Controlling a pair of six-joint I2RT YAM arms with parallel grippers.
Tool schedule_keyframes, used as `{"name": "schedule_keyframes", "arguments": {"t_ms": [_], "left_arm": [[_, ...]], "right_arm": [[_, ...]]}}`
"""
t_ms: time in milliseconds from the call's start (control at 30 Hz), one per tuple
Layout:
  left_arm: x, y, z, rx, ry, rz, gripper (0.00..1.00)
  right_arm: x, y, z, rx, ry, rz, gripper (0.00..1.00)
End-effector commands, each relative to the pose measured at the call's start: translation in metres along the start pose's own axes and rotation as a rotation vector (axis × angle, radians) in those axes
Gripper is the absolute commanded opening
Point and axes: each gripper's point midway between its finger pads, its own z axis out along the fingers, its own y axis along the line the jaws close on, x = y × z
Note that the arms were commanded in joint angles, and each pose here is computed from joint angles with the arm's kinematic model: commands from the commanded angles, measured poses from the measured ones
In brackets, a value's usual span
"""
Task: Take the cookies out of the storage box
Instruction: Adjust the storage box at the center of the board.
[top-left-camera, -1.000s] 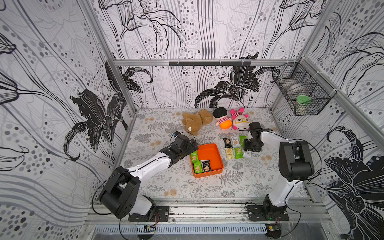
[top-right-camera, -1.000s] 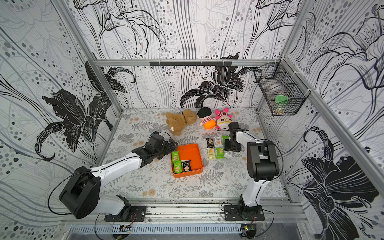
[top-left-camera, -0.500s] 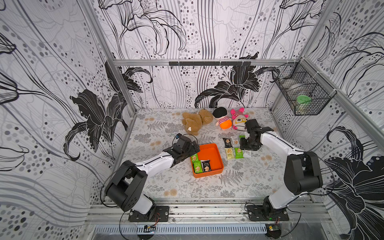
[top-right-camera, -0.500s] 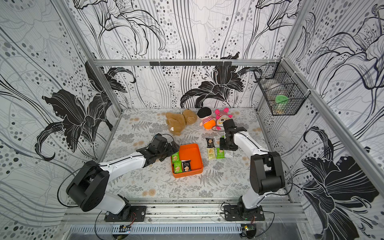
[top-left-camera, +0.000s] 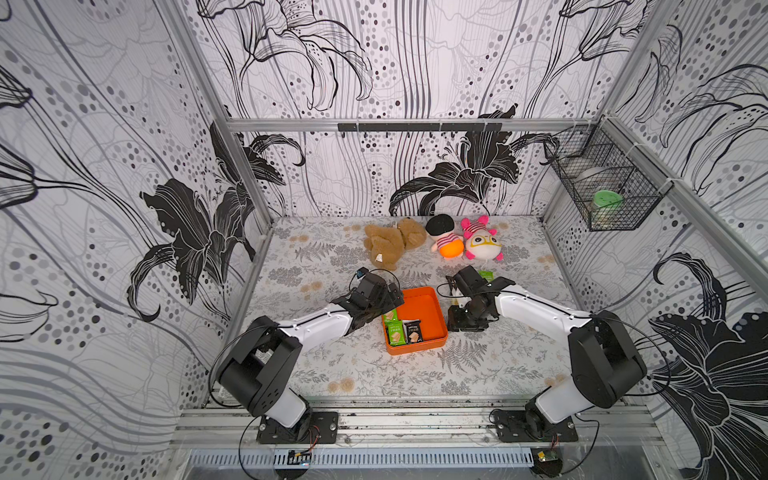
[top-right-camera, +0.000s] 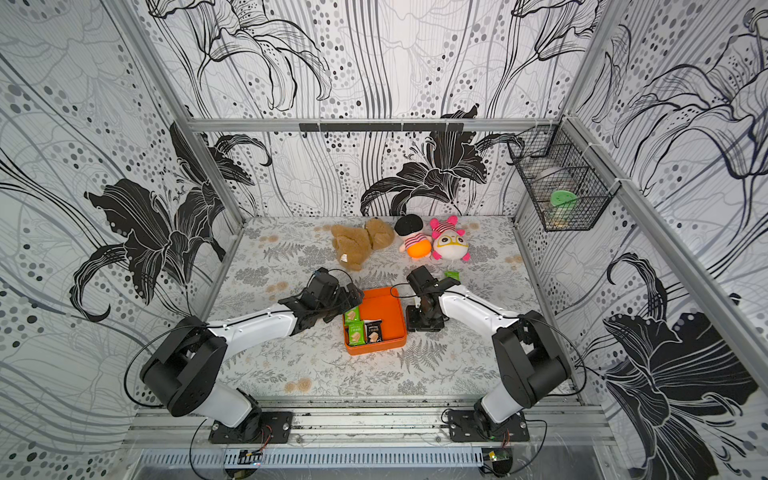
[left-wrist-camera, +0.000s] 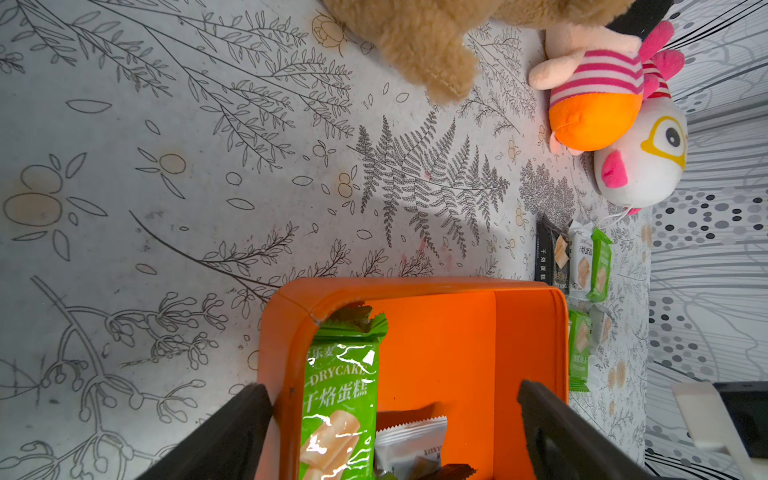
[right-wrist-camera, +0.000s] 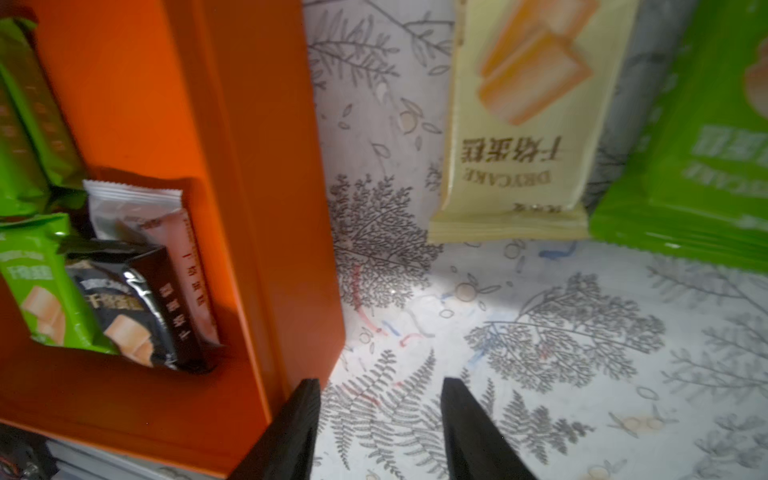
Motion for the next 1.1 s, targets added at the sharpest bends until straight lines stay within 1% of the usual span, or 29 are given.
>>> {"name": "schedule_keyframes", "arguments": {"t_ms": [0,267,433,533,667,833,967,1067], "left_arm": [[0.002,-0.012,0.008,0.036,0.011,0.01,0.97],[-0.005,-0.03,0.022,0.063,0.019,0.009,0.97],[-0.01,-0.038,0.028,0.057,0.022,0.053,0.97],[-0.014,-0.038,0.027,0.02,0.029,0.101,0.97],[-0.022,-0.034,0.016,-0.044,0.01,0.168,0.97],[-0.037,-0.03,-0.006,-0.129,-0.028,0.252,0.97],[-0.037,-0.028,-0.022,-0.145,-0.023,0.268,0.97],[-0.034,-0.027,-0.035,-0.164,-0.018,0.265,0.97]], "right_arm": [[0.002,0.012,0.004,-0.041,0.001,0.039,0.52],[0.0,0.039,0.009,-0.07,-0.008,0.013,0.52],[-0.003,0.045,0.013,-0.067,-0.011,0.017,0.52],[-0.011,0.041,0.008,-0.026,-0.035,0.02,0.52],[-0.024,0.033,-0.006,0.054,-0.081,0.0,0.53],[-0.032,0.024,-0.02,0.122,-0.112,-0.023,0.54],[-0.035,0.014,-0.025,0.118,-0.111,-0.019,0.55],[-0.041,0.002,-0.034,0.094,-0.119,0.007,0.56]]}}
